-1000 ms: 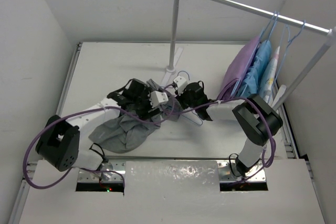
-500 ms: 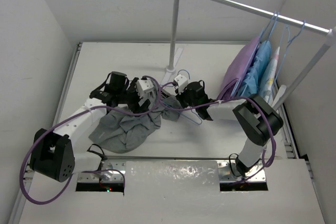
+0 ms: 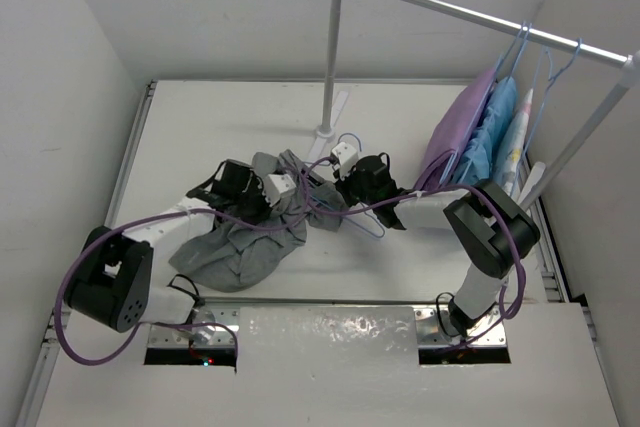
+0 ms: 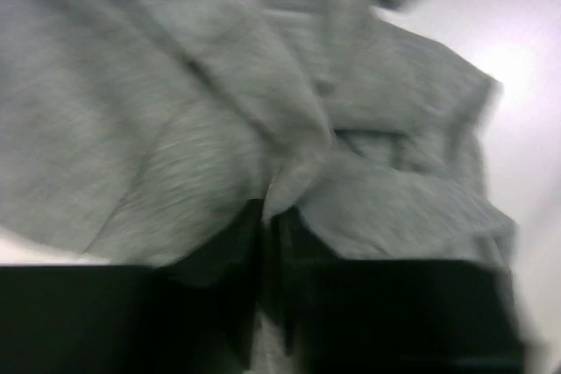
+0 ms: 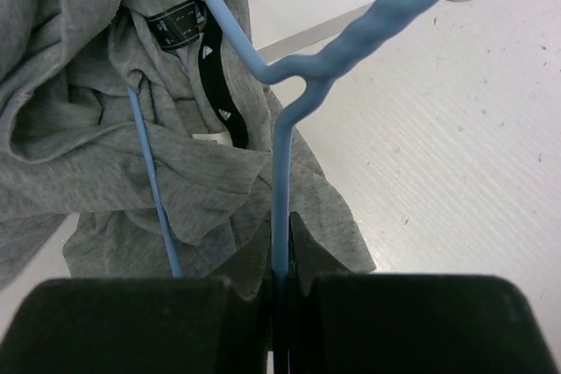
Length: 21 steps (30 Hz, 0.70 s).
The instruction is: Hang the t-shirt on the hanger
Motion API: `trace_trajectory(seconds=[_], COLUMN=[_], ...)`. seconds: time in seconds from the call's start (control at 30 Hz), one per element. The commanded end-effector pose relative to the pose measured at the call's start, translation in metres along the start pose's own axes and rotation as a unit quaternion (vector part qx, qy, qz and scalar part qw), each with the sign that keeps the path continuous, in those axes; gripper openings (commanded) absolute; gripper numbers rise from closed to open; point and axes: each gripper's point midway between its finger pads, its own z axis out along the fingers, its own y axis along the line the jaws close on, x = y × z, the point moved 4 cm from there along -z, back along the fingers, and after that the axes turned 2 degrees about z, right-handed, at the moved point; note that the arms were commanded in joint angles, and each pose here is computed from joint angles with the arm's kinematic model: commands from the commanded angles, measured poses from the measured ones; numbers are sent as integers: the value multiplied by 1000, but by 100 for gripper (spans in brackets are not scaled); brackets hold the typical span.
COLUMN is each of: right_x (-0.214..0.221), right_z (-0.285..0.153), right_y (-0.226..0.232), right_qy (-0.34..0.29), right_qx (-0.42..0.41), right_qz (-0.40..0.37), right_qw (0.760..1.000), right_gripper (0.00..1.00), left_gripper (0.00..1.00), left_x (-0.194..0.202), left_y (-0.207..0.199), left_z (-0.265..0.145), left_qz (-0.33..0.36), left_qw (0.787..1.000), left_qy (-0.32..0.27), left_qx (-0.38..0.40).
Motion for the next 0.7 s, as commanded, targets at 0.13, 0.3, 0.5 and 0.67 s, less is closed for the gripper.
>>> trace_trajectory(seconds=[0.13, 0.3, 0.5, 0.67], right_x=[-35, -37, -38, -41], right_z=[-7, -13, -24, -27], right_y=[-1, -4, 2, 15], right_qy=[-60, -61, -78, -105], right_qx=[-7, -5, -24, -66], right_qz=[-11, -39, -51, -49], right_qw=[998, 997, 995, 991], right_gripper=[0, 0, 0, 0], left_gripper=[0, 0, 0, 0], left_x=[-42, -72, -77, -48], left_y=[61, 72, 137, 167], left_z=[-43, -73, -131, -144], left_qz=[-38, -39, -73, -71], left_qw=[981, 981, 943, 920], left_qy=[-54, -52, -39, 9], left_qx=[-180, -183, -323, -385])
